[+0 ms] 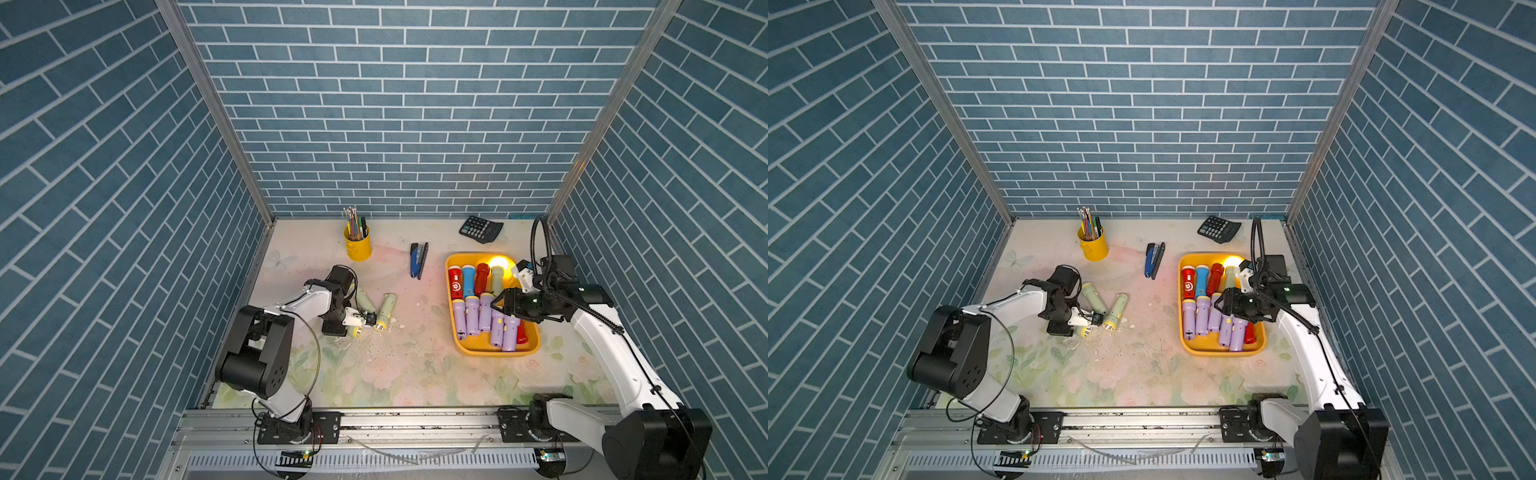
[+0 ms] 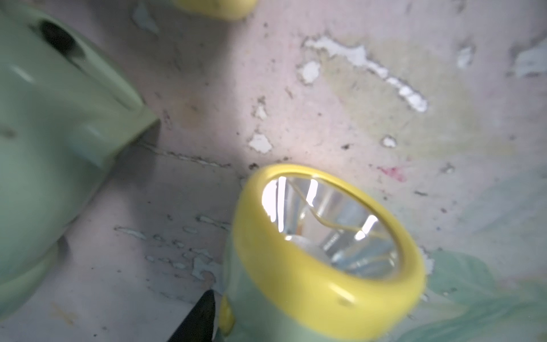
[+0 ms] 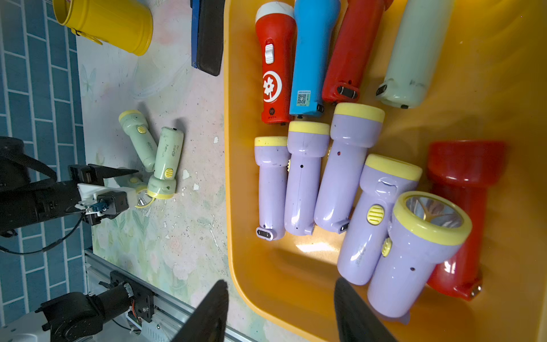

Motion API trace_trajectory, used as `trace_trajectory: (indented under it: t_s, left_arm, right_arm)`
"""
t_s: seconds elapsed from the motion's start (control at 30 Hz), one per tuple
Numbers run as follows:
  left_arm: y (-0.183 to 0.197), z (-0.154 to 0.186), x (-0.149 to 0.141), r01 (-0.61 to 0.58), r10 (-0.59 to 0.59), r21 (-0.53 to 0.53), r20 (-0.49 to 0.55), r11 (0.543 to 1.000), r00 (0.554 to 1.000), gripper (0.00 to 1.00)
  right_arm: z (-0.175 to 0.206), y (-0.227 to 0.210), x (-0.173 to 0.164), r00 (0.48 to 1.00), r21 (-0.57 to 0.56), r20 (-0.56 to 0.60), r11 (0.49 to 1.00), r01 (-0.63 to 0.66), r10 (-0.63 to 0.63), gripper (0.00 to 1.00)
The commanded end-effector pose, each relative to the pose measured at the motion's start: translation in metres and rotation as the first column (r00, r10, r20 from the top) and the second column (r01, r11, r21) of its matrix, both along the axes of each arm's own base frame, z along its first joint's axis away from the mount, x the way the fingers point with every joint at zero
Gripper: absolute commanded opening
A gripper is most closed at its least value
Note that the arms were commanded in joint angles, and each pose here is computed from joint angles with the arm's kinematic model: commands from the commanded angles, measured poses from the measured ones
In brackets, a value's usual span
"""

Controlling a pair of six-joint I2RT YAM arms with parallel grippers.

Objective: Put the flashlights into the storage boxes
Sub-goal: Pick up the flashlight from the center of the board, then place the flashlight at the storage box.

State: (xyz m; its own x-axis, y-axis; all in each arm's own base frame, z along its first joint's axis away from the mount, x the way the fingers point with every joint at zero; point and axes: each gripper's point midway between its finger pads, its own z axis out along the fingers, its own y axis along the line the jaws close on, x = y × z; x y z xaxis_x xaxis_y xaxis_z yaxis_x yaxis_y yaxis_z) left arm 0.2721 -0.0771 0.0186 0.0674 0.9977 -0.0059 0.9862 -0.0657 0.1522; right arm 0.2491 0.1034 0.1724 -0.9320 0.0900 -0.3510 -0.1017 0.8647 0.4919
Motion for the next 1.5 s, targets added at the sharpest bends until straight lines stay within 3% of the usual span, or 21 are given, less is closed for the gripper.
trace_trajectory:
  t_s: [0.0,0.17,0.3,0.37,0.47,0.57,0.7,0.73,0.83,0.93,1.0,1.17,1.3,1.47]
  left_arm:
    - [0.005,0.006,-0.003,-0.043,0.044,-0.008,0.041,0.999,0.998,0.48]
    - [0.010,0.018,-0.006,-0.109,0.112,-0.031,0.116,0.994,0.987,0.36]
    - [0.001,0.041,-0.003,-0.213,0.237,-0.150,0.167,0.965,0.957,0.34]
    - [-0.009,0.056,0.001,-0.286,0.331,-0.247,0.167,0.926,0.929,0.33]
    - [-0.032,0.082,0.004,-0.388,0.467,-0.429,0.093,0.816,0.880,0.33]
    - [-0.056,0.113,0.012,-0.465,0.579,-0.617,-0.019,0.635,0.815,0.32]
    - [-0.079,0.161,0.032,-0.538,0.705,-0.811,-0.243,0.230,0.666,0.28]
    - [-0.086,0.171,0.032,-0.534,0.690,-0.832,-0.297,0.153,0.660,0.28]
    - [-0.094,0.186,0.036,-0.518,0.687,-0.854,-0.403,-0.045,0.604,0.29]
    - [-0.109,0.190,0.032,-0.529,0.619,-0.825,-0.525,-0.200,0.585,0.29]
    - [-0.121,0.186,0.027,-0.547,0.581,-0.808,-0.559,-0.222,0.591,0.29]
    - [-0.148,0.179,0.011,-0.565,0.507,-0.798,-0.583,-0.209,0.635,0.30]
    - [-0.152,0.179,0.009,-0.558,0.475,-0.790,-0.604,-0.252,0.640,0.31]
    - [-0.162,0.176,0.007,-0.578,0.437,-0.781,-0.617,-0.237,0.655,0.32]
  right_arm:
    - [0.002,0.004,-0.003,0.999,0.014,0.038,0.999,-0.035,0.035,0.58]
    - [0.007,0.004,-0.003,0.997,0.028,0.072,0.999,-0.024,0.022,0.58]
    - [0.016,0.012,-0.002,0.993,0.077,0.119,0.996,-0.032,0.023,0.58]
    - [0.022,0.016,-0.001,0.988,0.090,0.149,0.995,-0.038,0.024,0.58]
    - [0.031,0.027,0.001,0.981,0.109,0.192,0.992,-0.059,0.037,0.58]
    - [0.040,0.047,0.003,0.967,0.119,0.245,0.987,-0.106,0.074,0.59]
    - [0.051,0.082,0.006,0.943,0.138,0.308,0.975,-0.175,0.125,0.62]
    - [0.053,0.091,0.007,0.939,0.156,0.319,0.970,-0.187,0.129,0.63]
    - [0.065,0.115,0.012,0.922,0.216,0.365,0.952,-0.218,0.129,0.66]
    - [0.078,0.139,0.017,0.914,0.286,0.381,0.923,-0.258,0.138,0.68]
    - [0.084,0.157,0.018,0.909,0.301,0.383,0.908,-0.291,0.164,0.69]
    - [0.095,0.201,0.018,0.886,0.301,0.402,0.880,-0.367,0.232,0.73]
    - [0.088,0.227,0.016,0.882,0.277,0.373,0.872,-0.403,0.289,0.77]
    - [0.082,0.250,0.018,0.872,0.251,0.361,0.866,-0.432,0.330,0.78]
